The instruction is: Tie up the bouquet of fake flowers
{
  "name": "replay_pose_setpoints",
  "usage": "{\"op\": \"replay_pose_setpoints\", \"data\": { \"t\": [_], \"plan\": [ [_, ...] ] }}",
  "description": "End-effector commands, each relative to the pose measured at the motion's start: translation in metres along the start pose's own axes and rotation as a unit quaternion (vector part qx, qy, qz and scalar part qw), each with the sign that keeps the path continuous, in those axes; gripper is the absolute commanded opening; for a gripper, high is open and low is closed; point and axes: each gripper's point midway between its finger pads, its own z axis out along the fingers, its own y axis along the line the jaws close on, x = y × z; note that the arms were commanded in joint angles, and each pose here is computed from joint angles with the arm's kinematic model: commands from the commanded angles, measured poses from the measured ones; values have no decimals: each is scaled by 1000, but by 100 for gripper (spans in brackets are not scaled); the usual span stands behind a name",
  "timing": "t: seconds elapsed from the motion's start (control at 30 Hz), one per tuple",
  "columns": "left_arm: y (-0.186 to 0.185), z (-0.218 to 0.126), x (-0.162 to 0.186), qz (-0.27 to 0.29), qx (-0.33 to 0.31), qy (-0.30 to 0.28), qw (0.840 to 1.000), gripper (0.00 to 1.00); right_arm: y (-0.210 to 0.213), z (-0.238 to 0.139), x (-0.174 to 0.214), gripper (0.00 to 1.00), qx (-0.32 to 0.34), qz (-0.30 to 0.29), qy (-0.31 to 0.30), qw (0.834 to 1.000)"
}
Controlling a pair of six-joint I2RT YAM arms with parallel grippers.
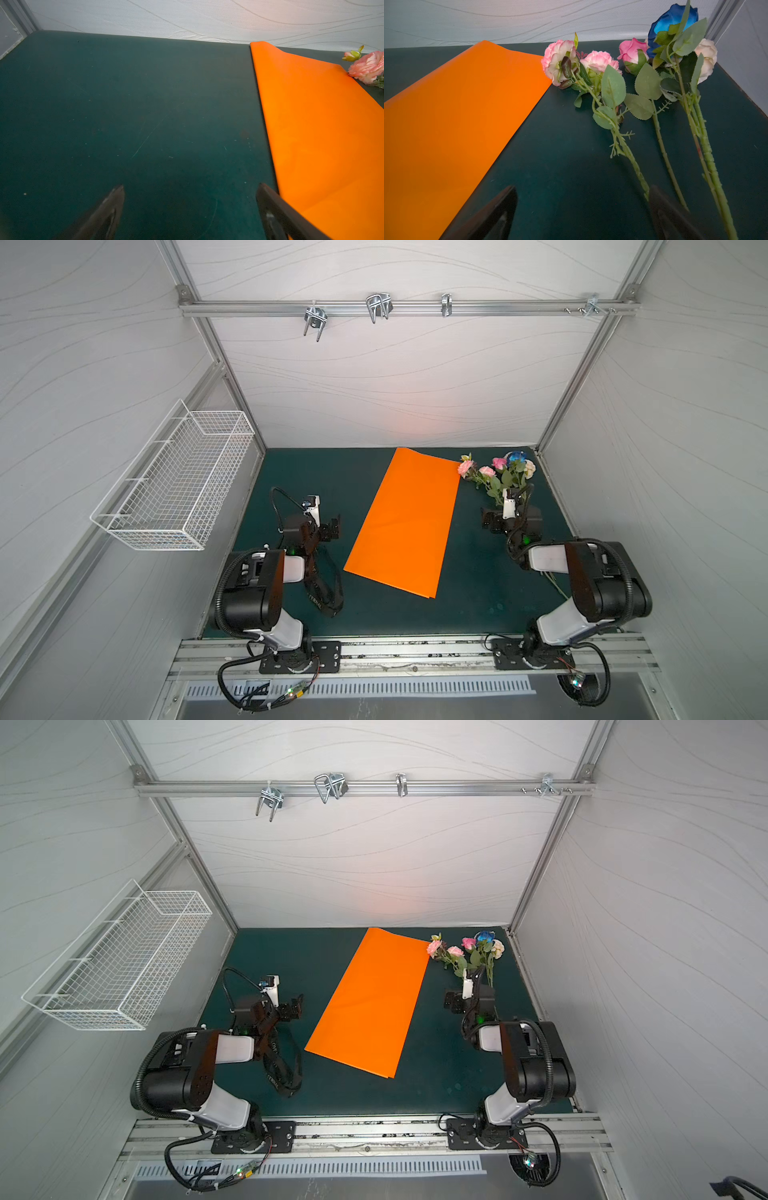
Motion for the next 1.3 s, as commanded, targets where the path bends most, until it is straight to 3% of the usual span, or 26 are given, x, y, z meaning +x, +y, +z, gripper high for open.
{"op": "replay_pose_setpoints", "data": {
  "t": [0.0, 0.33, 0.47, 1.27],
  "plan": [
    [0, 3, -21, 14, 5, -30, 999, 99, 2, 1, 3, 99, -5, -8, 6, 1000],
    [1, 3, -20, 14, 3, -30, 999, 99, 2, 1, 3, 99, -5, -8, 6, 1000],
    [18, 5, -22, -9, -47, -26, 999, 99, 3, 0, 3, 99, -5, -8, 6, 1000],
    [18, 5, -21, -8, -48, -23, 999, 99, 3, 0, 3, 99, -5, -8, 5, 1000]
  ]
}}
